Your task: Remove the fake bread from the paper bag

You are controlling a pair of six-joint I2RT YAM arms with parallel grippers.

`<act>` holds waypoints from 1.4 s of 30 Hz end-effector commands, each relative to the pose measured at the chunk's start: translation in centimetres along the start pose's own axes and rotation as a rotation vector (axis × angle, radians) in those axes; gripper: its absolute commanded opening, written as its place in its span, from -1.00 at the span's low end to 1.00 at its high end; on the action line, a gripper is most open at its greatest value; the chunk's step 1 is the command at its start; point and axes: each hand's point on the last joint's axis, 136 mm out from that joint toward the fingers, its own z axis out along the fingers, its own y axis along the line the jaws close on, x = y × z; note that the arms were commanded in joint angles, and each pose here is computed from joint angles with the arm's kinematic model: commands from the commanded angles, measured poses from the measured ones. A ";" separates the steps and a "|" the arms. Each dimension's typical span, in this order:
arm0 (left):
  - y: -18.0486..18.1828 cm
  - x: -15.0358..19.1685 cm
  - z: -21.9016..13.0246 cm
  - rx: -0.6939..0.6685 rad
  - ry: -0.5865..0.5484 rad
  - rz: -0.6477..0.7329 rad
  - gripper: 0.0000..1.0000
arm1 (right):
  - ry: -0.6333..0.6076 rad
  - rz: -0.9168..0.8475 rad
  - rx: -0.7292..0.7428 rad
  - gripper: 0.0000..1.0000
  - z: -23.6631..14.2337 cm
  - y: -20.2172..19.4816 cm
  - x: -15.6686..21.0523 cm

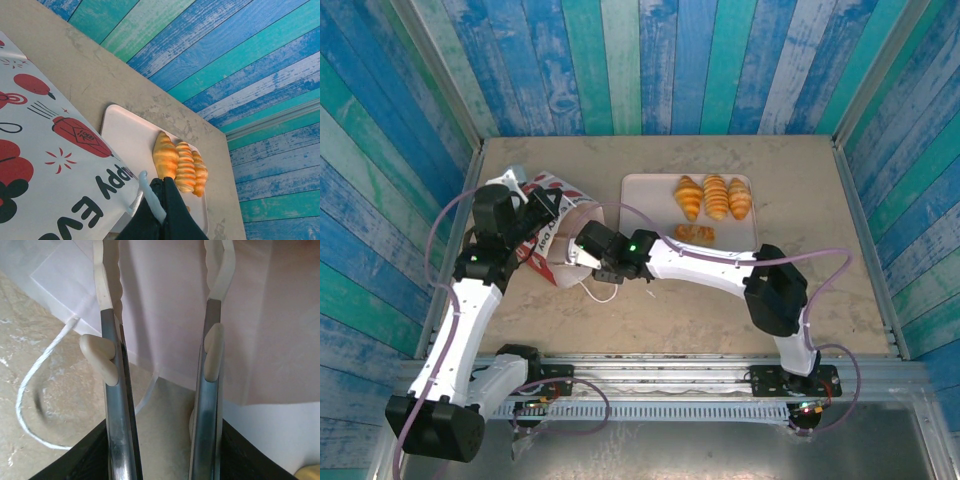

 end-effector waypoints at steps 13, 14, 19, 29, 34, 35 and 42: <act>-1.3 -0.7 -0.2 0.050 -0.022 0.002 -1.00 | -0.008 -0.105 0.129 0.01 2.5 -1.1 -2.8; -1.2 -0.6 -0.2 0.049 -0.022 0.001 -1.00 | -0.008 -0.109 0.149 0.01 2.7 -1.4 -3.0; -1.3 -0.6 -0.2 0.056 -0.024 -0.003 -1.00 | 0.015 -0.131 0.230 0.01 3.6 -2.2 -3.3; -1.1 -0.4 0.0 0.056 -0.019 -0.006 -1.00 | 0.019 -0.125 0.260 -0.17 4.0 -2.2 -3.5; -0.9 -0.3 -0.1 0.050 -0.022 -0.006 -1.00 | -0.032 -0.054 0.253 -0.29 1.7 -2.9 -4.1; -0.9 -0.3 -0.2 0.048 -0.022 -0.005 -1.00 | -0.048 -0.038 0.239 -0.30 1.1 -2.8 -4.4; -0.8 -0.5 -0.5 0.037 -0.036 0.000 -1.00 | -0.092 0.138 0.074 -0.33 -2.1 -2.1 -3.8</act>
